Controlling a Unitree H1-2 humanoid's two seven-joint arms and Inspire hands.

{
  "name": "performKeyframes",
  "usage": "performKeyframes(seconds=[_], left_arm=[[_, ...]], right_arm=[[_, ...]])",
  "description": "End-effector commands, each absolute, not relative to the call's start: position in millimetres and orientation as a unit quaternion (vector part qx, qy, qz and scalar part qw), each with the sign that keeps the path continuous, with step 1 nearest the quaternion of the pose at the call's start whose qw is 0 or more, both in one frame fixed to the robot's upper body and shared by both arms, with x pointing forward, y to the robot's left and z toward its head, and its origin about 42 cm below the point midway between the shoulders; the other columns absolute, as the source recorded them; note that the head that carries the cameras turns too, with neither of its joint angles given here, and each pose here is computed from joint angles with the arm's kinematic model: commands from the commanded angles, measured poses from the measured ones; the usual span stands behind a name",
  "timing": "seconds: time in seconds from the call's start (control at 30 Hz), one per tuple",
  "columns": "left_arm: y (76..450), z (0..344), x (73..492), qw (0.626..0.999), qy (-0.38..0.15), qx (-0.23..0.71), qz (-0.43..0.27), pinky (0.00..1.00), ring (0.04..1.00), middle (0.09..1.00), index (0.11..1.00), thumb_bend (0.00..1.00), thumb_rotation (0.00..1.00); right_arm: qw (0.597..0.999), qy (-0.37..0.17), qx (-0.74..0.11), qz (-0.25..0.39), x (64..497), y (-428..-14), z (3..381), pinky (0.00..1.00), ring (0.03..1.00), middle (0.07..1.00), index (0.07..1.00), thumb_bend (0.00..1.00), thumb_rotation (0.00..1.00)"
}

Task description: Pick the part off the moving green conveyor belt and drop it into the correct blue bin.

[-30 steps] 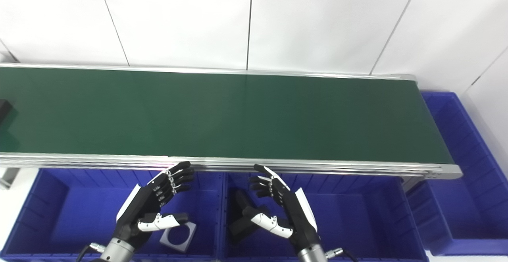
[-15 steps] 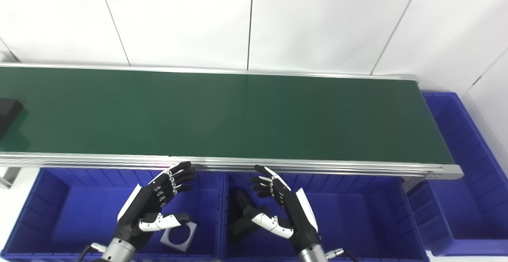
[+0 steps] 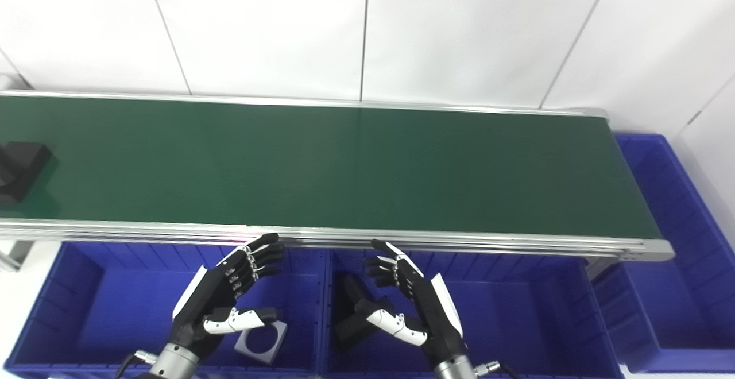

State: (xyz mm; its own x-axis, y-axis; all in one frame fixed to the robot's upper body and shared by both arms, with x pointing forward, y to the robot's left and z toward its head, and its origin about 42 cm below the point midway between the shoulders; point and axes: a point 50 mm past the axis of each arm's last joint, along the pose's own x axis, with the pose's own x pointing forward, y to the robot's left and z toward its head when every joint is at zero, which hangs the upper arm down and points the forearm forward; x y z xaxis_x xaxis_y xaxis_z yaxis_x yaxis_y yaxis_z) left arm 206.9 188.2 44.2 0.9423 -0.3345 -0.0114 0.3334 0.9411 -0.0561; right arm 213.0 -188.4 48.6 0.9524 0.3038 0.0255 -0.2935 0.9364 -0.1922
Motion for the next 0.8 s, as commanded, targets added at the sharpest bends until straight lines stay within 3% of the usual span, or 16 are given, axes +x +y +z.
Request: performKeyframes(seconds=[0.0,0.77], left_arm=[[187,52,212,0.984,-0.024,-0.025,-0.173,0.79,0.818,0.81,0.837,1.0,0.3],[178,41,211,0.984,-0.017,-0.028,-0.174,0.79,0.829,0.832,0.84,1.0,0.27]], right_arm=[[0.984,-0.053,-0.086,0.147,217,-188,56,0.69,0.733,0.772,0.871,0.69,0.55],[0.984,-0.051,-0.091,0.146,217,-195,48,0.68,0.736,0.771,0.867,0.68,0.56]])
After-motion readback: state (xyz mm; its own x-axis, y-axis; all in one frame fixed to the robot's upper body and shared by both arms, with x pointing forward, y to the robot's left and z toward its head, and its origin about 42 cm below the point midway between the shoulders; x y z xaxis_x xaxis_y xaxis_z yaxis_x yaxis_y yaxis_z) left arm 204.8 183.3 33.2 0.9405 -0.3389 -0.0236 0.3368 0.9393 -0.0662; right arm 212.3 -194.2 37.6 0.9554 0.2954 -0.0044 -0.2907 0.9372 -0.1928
